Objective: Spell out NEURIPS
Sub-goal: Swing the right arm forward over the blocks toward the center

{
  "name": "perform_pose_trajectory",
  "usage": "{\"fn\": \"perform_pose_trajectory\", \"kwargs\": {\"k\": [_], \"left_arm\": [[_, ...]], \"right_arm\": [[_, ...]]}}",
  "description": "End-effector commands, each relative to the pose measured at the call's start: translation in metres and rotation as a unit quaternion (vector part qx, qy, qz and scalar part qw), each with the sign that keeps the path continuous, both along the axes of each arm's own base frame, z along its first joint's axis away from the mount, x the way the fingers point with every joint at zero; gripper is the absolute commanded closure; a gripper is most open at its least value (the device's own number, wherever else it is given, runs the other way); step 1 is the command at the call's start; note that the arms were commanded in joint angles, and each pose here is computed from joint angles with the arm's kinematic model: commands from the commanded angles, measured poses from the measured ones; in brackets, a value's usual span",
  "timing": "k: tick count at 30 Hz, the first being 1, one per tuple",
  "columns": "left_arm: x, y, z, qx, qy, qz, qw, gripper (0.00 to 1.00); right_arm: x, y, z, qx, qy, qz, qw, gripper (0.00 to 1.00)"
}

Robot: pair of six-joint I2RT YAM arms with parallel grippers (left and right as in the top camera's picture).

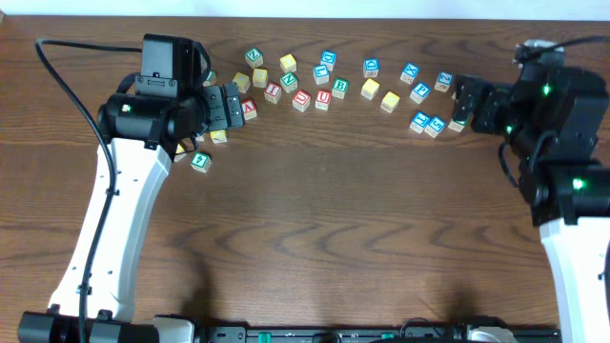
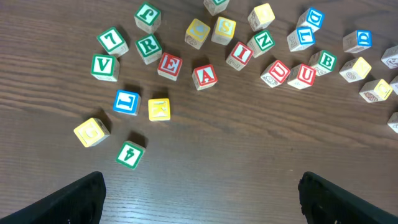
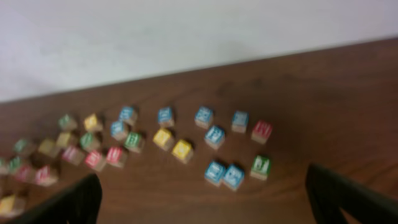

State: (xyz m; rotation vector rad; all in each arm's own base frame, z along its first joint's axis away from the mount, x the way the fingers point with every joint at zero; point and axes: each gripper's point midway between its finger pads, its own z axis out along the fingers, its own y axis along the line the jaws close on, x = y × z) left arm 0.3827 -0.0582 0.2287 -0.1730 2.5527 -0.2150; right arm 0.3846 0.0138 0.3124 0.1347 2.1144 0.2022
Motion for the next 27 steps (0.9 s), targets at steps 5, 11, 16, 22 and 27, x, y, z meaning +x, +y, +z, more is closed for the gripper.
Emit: {"fn": "perform_pose_trajectory", "kwargs": {"k": [5,11,16,22,27], "left_arm": [[0.003,0.003,0.007,0.001,-0.008,0.010,1.000,0.02],[0.003,0.003,0.007,0.002,-0.008,0.010,1.000,0.02],[0.003,0.003,0.007,0.002,-0.007,0.010,1.000,0.02],[0.002,0.004,0.006,0.002,-0.005,0.010,1.000,0.02],[0.000,0.004,0.005,0.003,0.001,0.010,1.000,0.02]], "right_arm": [[0.012,0.019,0.007,0.053,0.023,0.070,0.996,0.01],[0.016,0.030,0.003,0.078,0.033,0.098,0.992,0.01],[0.024,0.039,-0.002,0.117,0.050,0.106,0.986,0.01],[0.046,0.059,-0.012,0.152,0.075,0.149,0.974,0.01],[0.070,0.078,-0.018,0.155,0.086,0.170,0.969,0.01]]}}
